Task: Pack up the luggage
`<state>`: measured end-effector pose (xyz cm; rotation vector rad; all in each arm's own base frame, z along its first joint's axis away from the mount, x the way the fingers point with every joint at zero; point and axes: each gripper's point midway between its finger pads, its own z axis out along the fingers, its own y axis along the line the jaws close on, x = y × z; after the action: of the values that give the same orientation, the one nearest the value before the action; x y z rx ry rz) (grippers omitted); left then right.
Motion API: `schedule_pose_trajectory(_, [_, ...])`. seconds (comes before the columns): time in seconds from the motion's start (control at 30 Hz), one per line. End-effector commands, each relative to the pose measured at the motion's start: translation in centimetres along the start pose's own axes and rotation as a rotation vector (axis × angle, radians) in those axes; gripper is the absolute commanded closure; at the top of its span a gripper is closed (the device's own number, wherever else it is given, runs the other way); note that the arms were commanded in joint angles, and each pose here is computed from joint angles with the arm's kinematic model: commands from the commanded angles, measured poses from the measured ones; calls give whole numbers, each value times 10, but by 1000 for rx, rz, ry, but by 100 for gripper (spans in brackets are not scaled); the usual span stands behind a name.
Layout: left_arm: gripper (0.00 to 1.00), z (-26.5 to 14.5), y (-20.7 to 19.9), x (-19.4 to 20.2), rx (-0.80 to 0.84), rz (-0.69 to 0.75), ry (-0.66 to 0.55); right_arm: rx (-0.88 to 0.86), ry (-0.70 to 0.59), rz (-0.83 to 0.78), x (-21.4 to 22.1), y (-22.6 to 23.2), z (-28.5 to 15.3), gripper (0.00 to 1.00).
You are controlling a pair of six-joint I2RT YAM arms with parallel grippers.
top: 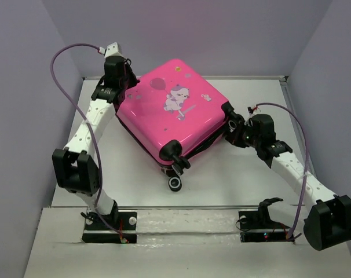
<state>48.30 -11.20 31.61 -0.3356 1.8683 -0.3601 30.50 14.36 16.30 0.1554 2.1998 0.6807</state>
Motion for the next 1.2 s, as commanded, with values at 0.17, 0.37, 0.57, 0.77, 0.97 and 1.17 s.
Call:
schedule_pose_trajectory(0.17, [94,77,78,-55,-142,15,-11,-3,-7,39,7,-4,26,93])
schedule_pose_trajectory(0.37, [90,120,95,-58,-160,61,74,12,-9,25,0,0,39,93])
schedule_pose_trajectory(0.57, [87,157,96,6,-54,22,222,18,-7,13,-7,6,52,93])
schedule_pose_trajectory(0.77, [87,164,92,61,24,30,350,21,-18,12,-15,8,58,93])
schedule_pose_trajectory(0.97, [87,142,87,97,76,-5,414,-13,-25,8,-29,20,69,93])
schedule_pose_trajectory(1.17, [91,81,81,139,124,-145,457,-75,-29,-16,-61,44,96,93])
